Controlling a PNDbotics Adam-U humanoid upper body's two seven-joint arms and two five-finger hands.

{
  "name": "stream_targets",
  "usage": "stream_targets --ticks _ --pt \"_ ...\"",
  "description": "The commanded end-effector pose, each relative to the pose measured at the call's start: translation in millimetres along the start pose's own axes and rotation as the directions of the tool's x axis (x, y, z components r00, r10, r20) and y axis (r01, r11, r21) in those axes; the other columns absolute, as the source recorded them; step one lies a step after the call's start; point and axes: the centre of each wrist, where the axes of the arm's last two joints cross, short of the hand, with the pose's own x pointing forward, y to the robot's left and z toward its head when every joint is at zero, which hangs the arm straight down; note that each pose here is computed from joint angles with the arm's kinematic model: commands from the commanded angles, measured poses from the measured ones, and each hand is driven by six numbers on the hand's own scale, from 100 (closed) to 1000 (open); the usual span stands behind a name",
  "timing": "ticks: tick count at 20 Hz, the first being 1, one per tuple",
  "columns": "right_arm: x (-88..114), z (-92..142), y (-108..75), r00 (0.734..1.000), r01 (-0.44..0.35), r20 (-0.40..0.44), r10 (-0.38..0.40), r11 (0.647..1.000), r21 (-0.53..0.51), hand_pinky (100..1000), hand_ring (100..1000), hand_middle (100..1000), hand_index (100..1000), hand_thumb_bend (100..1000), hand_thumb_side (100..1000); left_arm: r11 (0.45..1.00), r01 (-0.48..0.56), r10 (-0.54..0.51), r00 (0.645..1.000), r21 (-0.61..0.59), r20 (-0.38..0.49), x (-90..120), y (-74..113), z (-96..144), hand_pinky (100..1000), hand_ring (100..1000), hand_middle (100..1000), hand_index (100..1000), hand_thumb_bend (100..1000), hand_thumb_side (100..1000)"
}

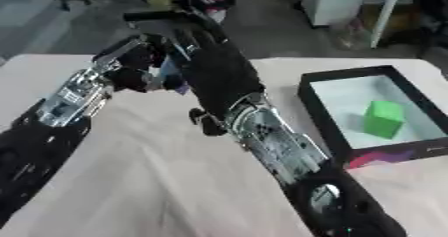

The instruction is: Pick up the objects with one hand, pass them to the other hand, and then place them into the box on the other side of the table.

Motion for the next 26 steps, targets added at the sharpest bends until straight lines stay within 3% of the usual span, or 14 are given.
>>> stream_targets --ticks 1,12,20,26 --pt "-1.1 -2.6 -9.2 1.0 -0.017 -0.006 0.017 0.999 -0.036 1000 962 976 962 498 253 0.999 0.03 -0.03 1.0 -0.043 0.005 6.7 4.0 -2.9 496 445 379 511 651 204" --pt "0.7 -3.4 -6.8 0.999 -0.038 -0.013 0.038 0.999 -0.007 1000 949 965 920 359 104 0.978 0.047 -0.045 0.999 -0.205 0.015 8.6 0.4 -7.7 491 441 376 507 614 187" --pt "2.1 -5.2 -1.4 1.0 -0.004 0.008 0.004 0.999 0.047 1000 941 950 831 263 100 0.965 0.052 -0.044 0.998 -0.258 0.039 15.4 -1.6 -12.6 494 443 378 509 605 189" --pt "2.1 -5.0 -2.0 0.999 0.031 0.025 -0.032 0.999 0.045 1000 930 941 832 284 100 0.963 0.054 -0.045 0.998 -0.263 0.042 15.9 -1.7 -13.9 494 443 378 509 602 187"
